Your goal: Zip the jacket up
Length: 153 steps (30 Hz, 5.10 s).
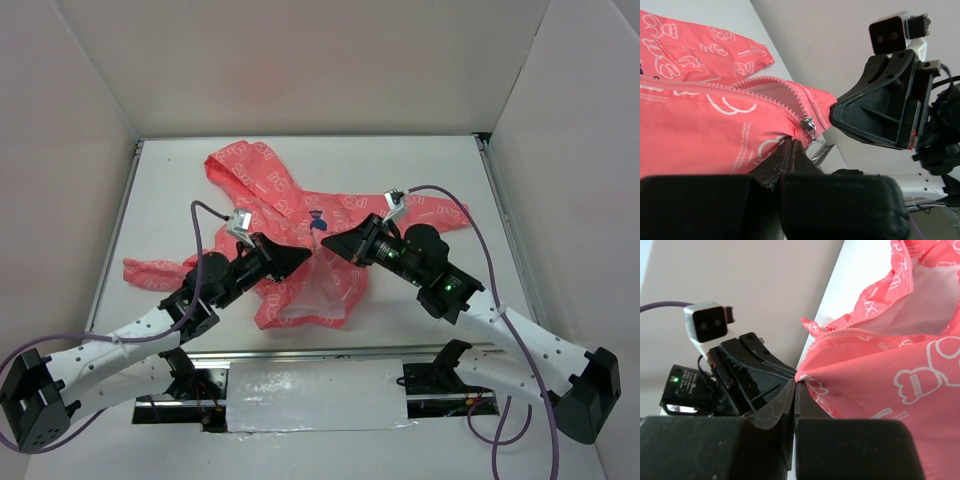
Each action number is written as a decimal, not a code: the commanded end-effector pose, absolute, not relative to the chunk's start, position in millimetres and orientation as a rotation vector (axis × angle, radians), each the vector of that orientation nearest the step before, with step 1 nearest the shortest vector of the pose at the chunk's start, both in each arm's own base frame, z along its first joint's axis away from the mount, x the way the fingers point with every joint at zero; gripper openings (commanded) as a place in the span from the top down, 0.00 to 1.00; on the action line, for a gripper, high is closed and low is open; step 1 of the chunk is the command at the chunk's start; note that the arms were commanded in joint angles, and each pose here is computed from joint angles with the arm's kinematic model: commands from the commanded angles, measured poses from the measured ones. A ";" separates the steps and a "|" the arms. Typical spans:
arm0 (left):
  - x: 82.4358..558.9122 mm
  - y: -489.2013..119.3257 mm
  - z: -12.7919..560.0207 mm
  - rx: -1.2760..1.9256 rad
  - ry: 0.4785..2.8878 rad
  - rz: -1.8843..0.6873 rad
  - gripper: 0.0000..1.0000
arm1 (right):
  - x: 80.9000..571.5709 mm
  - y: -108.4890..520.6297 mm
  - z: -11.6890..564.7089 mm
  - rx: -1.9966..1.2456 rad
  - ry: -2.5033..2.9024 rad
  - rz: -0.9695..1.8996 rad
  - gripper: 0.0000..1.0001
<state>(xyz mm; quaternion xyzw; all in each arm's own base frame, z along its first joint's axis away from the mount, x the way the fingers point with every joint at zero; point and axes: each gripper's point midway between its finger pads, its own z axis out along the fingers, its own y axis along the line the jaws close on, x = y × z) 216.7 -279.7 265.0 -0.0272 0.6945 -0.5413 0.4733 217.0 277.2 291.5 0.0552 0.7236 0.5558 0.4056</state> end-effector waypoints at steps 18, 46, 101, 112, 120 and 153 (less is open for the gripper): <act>196.8 -289.1 309.3 0.095 1.662 -1.352 1.00 | 244.4 284.5 274.8 0.201 1.955 1.277 1.00; 194.9 -303.4 251.9 0.062 1.866 -1.321 1.00 | 253.0 291.5 326.7 0.063 2.028 1.253 1.00; 161.1 -310.8 242.2 0.137 1.974 -1.459 1.00 | 119.7 266.1 247.1 0.146 2.316 1.513 0.64; 156.6 -313.8 237.2 0.138 1.989 -1.487 1.00 | 121.4 272.8 240.7 0.370 2.248 1.672 0.63; 155.1 -312.8 238.0 0.127 1.984 -1.496 1.00 | 132.2 278.9 235.3 0.374 2.246 1.626 0.62; 153.2 -314.0 241.4 0.130 1.968 -1.518 1.00 | 126.3 283.9 217.8 0.397 2.290 1.620 0.70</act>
